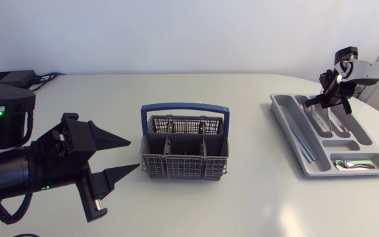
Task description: Sort the cutlery from the basket into the organizer compartments.
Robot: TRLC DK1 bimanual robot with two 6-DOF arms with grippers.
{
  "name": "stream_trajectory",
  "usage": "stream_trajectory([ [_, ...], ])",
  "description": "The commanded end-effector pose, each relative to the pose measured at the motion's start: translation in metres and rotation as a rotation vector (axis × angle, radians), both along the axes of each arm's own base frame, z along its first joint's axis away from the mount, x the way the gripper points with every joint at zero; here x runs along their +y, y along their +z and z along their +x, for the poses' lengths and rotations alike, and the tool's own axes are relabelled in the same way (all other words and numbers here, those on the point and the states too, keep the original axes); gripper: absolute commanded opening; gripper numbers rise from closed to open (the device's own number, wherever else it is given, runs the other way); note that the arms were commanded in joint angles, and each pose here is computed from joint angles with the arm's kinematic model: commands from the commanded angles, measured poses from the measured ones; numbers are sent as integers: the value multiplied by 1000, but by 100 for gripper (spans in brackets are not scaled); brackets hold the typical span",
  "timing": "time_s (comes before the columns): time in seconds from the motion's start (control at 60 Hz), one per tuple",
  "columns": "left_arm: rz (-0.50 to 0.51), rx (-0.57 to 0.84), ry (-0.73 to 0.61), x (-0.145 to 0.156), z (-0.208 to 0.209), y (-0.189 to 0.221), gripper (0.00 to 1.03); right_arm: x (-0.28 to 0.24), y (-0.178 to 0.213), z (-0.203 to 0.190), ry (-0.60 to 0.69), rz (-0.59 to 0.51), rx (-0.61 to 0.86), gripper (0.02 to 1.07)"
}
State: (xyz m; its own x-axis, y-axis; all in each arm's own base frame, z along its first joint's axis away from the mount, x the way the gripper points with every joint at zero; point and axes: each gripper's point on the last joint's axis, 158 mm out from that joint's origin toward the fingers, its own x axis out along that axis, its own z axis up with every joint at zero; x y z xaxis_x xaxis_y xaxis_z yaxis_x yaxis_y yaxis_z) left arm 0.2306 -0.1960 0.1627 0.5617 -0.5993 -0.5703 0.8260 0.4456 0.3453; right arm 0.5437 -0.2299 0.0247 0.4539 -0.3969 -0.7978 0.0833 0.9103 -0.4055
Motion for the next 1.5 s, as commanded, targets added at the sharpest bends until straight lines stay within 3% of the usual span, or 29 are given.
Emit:
stream_trajectory([
  [0.0, -31, -29, 6, -3, 1, 20, 60, -7, -13, 0, -30, 44, -21, 8],
  [0.267, -29, -31, 7, -3, 0, 22, 60, -5, -31, 9, -9, 81, -35, 10],
  [0.35, -29, -31, 7, -2, 0, 22, 60, -2, -41, 11, -2, 91, -25, 30],
  [0.4, -30, -32, 7, -2, -1, 22, 60, -2, -44, 10, -3, 94, -20, 33],
  [0.483, -29, -31, 7, -2, -1, 21, 60, 1, -44, 9, 6, 106, -20, 53],
  [0.65, -31, -33, 12, -1, 0, 23, 60, 10, 9, 0, 26, 88, -107, 72],
  [0.783, -26, -41, 38, 4, 4, 24, 60, 31, 57, -20, 82, 69, -171, 72],
  [0.9, -25, -42, 70, 12, 9, 22, 60, 80, 93, -50, 204, 88, -229, 72],
  [1.2, 3, -12, 139, 31, 27, -7, 60, 206, 78, -115, 477, 190, -192, 70],
  [1.35, 0, 34, 166, 38, 40, -26, 56, 260, 73, -142, 597, 209, -179, 45],
  [1.483, -8, 90, 177, 41, 53, -46, 45, 298, 66, -162, 688, 231, -158, 8],
])
